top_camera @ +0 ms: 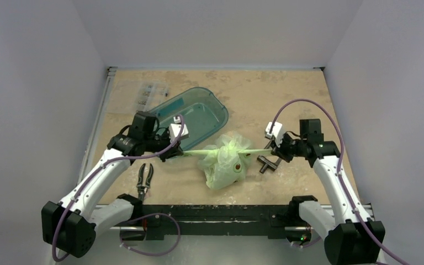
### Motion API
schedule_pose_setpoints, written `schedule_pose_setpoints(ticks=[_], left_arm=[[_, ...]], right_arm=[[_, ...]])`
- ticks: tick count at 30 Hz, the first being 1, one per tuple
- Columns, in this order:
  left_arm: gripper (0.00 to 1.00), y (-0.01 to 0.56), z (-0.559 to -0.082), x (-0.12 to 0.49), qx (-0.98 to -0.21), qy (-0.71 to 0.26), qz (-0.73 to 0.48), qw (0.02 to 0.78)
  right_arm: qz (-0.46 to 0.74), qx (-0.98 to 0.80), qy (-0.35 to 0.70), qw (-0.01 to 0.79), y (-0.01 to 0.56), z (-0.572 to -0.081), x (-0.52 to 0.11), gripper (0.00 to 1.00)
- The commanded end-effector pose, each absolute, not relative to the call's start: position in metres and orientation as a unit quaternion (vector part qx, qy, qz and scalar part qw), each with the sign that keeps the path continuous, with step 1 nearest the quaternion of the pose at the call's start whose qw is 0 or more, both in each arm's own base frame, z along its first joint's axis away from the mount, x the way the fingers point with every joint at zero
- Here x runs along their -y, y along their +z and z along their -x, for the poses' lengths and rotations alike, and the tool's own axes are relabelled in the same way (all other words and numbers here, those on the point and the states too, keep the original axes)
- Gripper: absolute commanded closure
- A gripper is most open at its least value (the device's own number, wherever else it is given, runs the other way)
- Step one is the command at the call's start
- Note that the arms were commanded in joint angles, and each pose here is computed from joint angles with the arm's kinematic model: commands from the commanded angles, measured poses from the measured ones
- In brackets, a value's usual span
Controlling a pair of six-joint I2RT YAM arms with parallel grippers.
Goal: Place the fake fruits into the plastic bag and tie a complex knot
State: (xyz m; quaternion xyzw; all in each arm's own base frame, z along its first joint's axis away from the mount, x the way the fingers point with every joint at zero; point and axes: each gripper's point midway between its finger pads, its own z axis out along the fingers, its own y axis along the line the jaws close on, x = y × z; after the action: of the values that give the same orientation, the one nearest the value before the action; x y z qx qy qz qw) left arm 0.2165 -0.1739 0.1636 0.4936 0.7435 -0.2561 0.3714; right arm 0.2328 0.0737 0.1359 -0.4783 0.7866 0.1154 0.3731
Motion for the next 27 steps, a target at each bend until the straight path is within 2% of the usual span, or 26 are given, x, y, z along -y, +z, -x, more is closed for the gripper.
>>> schedule_pose_setpoints(ticks=[1, 7, 9, 12, 15, 17, 19, 20, 22, 27], left_arm=[[1.00, 0.125, -0.205, 0.139, -0.782, -0.191, -0.507, 0.308], [1.00, 0.132, -0.195, 0.154, -0.769, -0.205, -0.529, 0.295], [1.00, 0.147, -0.194, 0.160, -0.768, -0.223, -0.523, 0.295], [0.78, 0.169, -0.191, 0.168, -0.770, -0.249, -0.514, 0.286], [0.52, 0.199, -0.194, 0.179, -0.766, -0.275, -0.499, 0.299], [0.36, 0.222, -0.194, 0.188, -0.754, -0.297, -0.495, 0.312], [0.27, 0.245, -0.198, 0.195, -0.749, -0.311, -0.486, 0.326], [0.17, 0.260, -0.201, 0.198, -0.744, -0.315, -0.484, 0.337], [0.02, 0.279, -0.206, 0.203, -0.744, -0.322, -0.475, 0.342], [0.00, 0.327, -0.238, 0.204, -0.768, -0.315, -0.422, 0.366]], right_arm=[[0.489, -0.819, 0.042, 0.298, 0.109, -0.213, -0.032, 1.00], [0.496, -0.810, 0.083, 0.302, 0.124, -0.207, -0.045, 1.00], [0.497, -0.804, 0.097, 0.312, 0.137, -0.209, -0.052, 0.89], [0.495, -0.793, 0.130, 0.331, 0.160, -0.209, -0.065, 0.63], [0.488, -0.776, 0.170, 0.362, 0.192, -0.213, -0.082, 0.30], [0.484, -0.765, 0.192, 0.379, 0.214, -0.219, -0.091, 0.18], [0.477, -0.757, 0.208, 0.395, 0.236, -0.230, -0.099, 0.10], [0.470, -0.753, 0.215, 0.407, 0.249, -0.238, -0.102, 0.02], [0.449, -0.749, 0.227, 0.431, 0.274, -0.255, -0.108, 0.01], [0.367, -0.735, 0.271, 0.501, 0.336, -0.305, -0.124, 0.01]])
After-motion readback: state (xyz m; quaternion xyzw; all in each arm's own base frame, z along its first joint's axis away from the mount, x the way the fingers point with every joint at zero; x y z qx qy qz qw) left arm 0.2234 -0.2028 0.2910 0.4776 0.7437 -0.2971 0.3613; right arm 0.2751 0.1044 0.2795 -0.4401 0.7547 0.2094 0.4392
